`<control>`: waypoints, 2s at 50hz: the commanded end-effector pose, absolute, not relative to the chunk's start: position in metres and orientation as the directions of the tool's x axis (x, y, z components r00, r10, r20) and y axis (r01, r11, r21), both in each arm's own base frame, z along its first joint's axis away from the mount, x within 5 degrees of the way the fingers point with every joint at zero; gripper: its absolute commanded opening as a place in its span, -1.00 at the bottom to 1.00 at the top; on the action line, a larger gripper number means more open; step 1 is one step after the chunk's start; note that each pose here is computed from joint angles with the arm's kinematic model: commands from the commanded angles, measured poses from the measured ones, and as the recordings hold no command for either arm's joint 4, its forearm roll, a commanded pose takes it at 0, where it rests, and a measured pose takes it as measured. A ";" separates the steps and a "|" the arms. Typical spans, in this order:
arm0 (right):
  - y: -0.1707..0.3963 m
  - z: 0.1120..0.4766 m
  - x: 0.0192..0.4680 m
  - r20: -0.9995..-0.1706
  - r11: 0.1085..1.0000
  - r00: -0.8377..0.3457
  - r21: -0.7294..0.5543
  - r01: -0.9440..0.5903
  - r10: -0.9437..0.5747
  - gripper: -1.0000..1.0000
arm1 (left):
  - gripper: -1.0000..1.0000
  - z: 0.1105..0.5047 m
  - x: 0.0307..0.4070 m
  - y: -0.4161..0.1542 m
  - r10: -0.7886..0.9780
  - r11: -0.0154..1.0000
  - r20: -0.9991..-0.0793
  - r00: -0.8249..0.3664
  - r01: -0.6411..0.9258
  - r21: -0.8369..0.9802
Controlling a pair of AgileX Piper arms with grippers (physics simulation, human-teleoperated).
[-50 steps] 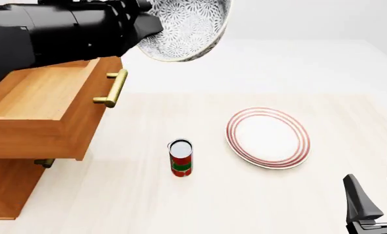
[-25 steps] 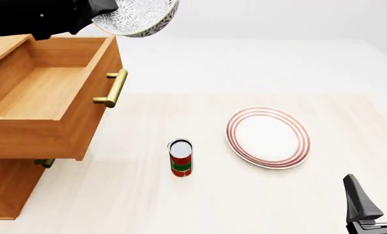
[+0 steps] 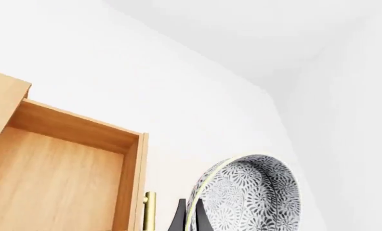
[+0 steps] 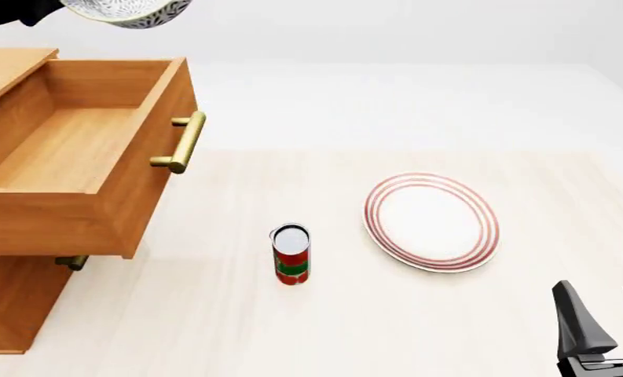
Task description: Put the bowl in the top drawer of the cabinet.
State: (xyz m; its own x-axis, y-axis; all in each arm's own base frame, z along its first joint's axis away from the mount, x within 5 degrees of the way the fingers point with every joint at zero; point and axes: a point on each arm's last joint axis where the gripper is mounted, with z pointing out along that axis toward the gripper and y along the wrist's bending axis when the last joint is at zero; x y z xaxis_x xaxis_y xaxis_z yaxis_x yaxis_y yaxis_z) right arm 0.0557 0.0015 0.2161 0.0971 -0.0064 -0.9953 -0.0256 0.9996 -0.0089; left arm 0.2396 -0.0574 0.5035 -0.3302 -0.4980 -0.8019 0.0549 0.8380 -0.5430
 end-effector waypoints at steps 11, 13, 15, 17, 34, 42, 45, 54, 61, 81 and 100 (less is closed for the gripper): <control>0.001 0.216 0.056 -0.995 1.000 0.097 -0.009 -0.026 -0.006 1.00 | -1.00 0.513 0.245 -0.016 -0.537 0.841 -0.810 -0.236 -0.077 -0.536; 0.001 0.216 0.056 -0.995 1.000 0.097 -0.009 -0.026 -0.006 1.00 | -1.00 0.512 0.246 -0.014 -0.538 0.841 -0.810 -0.233 -0.085 -0.535; 0.001 0.216 0.056 -0.995 1.000 0.097 -0.009 -0.026 -0.006 1.00 | -1.00 0.511 0.248 -0.012 -0.538 0.842 -0.810 -0.232 -0.094 -0.532; 0.001 0.216 0.056 -0.995 1.000 0.097 -0.009 -0.026 -0.006 1.00 | -1.00 0.509 0.250 -0.008 -0.540 0.841 -0.810 -0.229 -0.110 -0.530; 0.001 0.216 0.056 -0.995 1.000 0.097 -0.009 -0.026 -0.006 1.00 | -1.00 0.490 0.262 0.001 -0.546 0.838 -0.800 -0.248 -0.164 -0.521; 0.001 0.216 0.056 -0.995 1.000 0.097 -0.009 -0.026 -0.006 1.00 | -1.00 0.478 0.266 0.003 -0.552 0.834 -0.792 -0.262 -0.186 -0.520; 0.001 0.216 0.056 -0.995 1.000 0.097 -0.009 -0.026 -0.007 1.00 | -1.00 0.475 0.267 0.005 -0.559 0.829 -0.786 -0.264 -0.196 -0.523; 0.001 0.216 0.056 -0.995 1.000 0.097 -0.009 -0.026 -0.006 1.00 | -1.00 0.467 0.271 0.007 -0.565 0.824 -0.778 -0.274 -0.216 -0.523; 0.001 0.216 0.056 -0.995 1.000 0.097 -0.009 -0.026 -0.006 1.00 | -1.00 0.462 0.274 0.010 -0.564 0.825 -0.776 -0.282 -0.230 -0.516; 0.001 0.216 0.056 -0.995 1.000 0.097 -0.009 -0.026 -0.006 1.00 | -1.00 0.452 0.276 0.015 -0.564 0.824 -0.770 -0.299 -0.258 -0.504; 0.001 0.216 0.056 -0.995 1.000 0.097 -0.009 -0.026 -0.006 1.00 | -1.00 0.431 0.283 0.019 -0.573 0.817 -0.754 -0.321 -0.291 -0.498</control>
